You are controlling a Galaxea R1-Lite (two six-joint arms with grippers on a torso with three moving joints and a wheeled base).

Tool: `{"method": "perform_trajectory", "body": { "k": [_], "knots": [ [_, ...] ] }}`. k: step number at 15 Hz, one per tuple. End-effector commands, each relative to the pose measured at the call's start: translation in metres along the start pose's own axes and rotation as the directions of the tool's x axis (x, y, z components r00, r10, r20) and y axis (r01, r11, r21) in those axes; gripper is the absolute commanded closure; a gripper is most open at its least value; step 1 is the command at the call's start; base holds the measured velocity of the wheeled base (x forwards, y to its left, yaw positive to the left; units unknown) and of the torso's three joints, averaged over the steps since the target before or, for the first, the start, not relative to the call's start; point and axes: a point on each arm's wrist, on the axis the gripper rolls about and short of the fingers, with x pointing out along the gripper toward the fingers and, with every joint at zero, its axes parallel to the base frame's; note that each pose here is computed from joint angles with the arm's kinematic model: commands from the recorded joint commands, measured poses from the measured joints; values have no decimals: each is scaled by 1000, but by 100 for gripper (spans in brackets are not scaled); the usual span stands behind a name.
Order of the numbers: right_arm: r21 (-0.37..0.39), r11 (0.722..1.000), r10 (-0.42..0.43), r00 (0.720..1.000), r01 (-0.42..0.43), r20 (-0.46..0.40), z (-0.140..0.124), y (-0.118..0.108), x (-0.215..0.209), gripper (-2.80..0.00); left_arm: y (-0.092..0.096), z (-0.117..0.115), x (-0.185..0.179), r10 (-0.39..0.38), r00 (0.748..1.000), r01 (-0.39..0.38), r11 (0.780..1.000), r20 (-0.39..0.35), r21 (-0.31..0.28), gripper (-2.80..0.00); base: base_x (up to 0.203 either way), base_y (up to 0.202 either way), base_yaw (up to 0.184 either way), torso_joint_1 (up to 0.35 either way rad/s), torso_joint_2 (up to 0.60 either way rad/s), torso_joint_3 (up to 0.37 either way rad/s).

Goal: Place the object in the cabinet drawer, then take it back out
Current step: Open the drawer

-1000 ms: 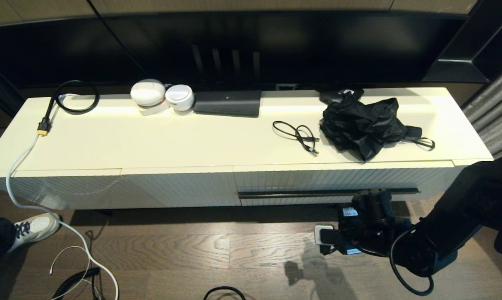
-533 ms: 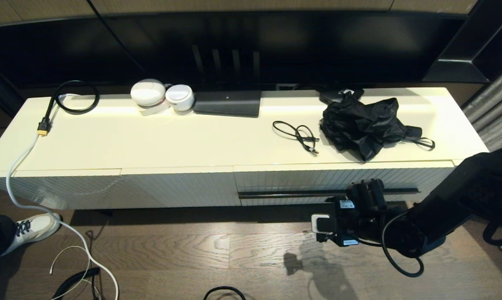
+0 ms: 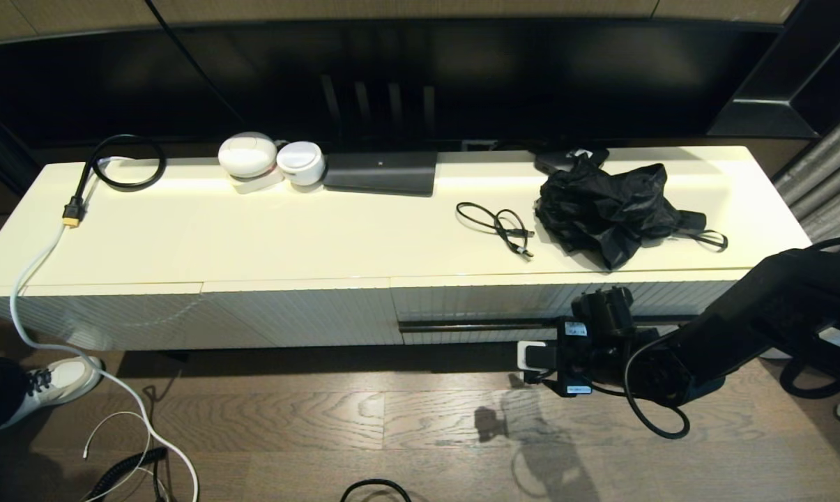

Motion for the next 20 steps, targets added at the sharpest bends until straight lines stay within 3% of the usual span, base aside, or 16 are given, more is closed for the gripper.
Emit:
{"method": "perform_trajectory", "body": {
  "k": [1, 20],
  "knots": [
    [-6, 1000, -6, 1000, 6, -1, 0, -3, 6, -280, 0, 0, 0, 0, 1000, 0, 1000, 0, 0, 0, 0, 0, 0, 0, 0, 0],
    [-5, 1000, 7, 1000, -7, -6, 0, -3, 30, -280, 0, 0, 0, 1, 1000, -1, 1000, 0, 0, 0, 0, 0, 0, 0, 0, 0]
  ]
}}
